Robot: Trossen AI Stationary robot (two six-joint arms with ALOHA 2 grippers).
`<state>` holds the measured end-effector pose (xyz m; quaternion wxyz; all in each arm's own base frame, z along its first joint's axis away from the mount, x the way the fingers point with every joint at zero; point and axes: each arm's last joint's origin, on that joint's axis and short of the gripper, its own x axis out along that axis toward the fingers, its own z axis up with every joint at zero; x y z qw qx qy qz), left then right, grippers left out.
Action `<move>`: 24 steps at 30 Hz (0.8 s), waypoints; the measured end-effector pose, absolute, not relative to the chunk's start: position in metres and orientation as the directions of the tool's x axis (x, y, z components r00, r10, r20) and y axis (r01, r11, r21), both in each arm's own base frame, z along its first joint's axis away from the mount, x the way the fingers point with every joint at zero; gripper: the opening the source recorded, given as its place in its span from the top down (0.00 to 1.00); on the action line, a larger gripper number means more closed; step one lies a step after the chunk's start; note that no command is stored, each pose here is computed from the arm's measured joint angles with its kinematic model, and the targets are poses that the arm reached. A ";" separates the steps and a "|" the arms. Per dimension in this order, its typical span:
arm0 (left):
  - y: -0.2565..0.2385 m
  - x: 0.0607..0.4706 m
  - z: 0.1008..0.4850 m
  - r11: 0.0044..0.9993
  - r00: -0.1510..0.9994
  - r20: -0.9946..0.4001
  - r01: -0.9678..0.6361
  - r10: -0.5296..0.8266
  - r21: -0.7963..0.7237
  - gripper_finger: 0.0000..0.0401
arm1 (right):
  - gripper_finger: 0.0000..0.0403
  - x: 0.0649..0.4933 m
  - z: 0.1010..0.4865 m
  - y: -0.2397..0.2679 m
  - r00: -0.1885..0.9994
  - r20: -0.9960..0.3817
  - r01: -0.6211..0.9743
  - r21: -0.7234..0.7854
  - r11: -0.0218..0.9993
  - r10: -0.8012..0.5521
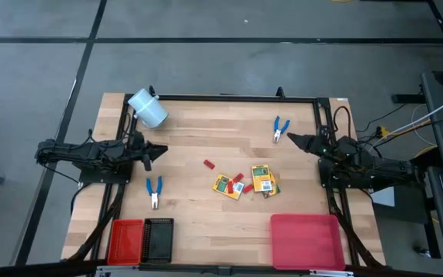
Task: Pick & Place School Supplies
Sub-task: Put the yellow crayon box into the red basket
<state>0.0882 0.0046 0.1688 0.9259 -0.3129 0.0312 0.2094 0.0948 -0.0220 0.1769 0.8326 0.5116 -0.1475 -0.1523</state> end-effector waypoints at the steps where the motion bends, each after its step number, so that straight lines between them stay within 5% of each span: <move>1: 0.006 0.088 0.169 0.706 0.897 -0.185 -0.433 0.402 -0.561 0.85 | 0.64 0.094 0.177 -0.023 0.895 0.089 0.113 0.902 0.417 -0.436; 7: 0.007 0.088 0.173 0.530 0.883 -0.143 -0.390 0.446 -0.753 0.85 | 0.64 0.094 0.177 -0.025 0.852 0.087 0.074 0.956 0.282 -0.517; 11: 0.007 0.089 0.174 0.516 0.886 -0.136 -0.376 0.443 -0.770 0.85 | 0.64 0.094 0.178 -0.023 0.869 0.097 0.008 0.978 0.209 -0.486; 19: 0.000 0.091 0.201 0.659 0.965 0.124 -0.063 0.233 -0.749 0.85 | 0.64 0.094 0.205 -0.015 0.860 0.356 -0.207 0.898 0.388 -0.366; 24: 0.001 0.090 0.211 0.564 0.942 0.223 0.045 0.251 -0.825 0.85 | 0.64 0.101 0.215 -0.009 0.894 0.394 -0.299 0.879 0.371 -0.213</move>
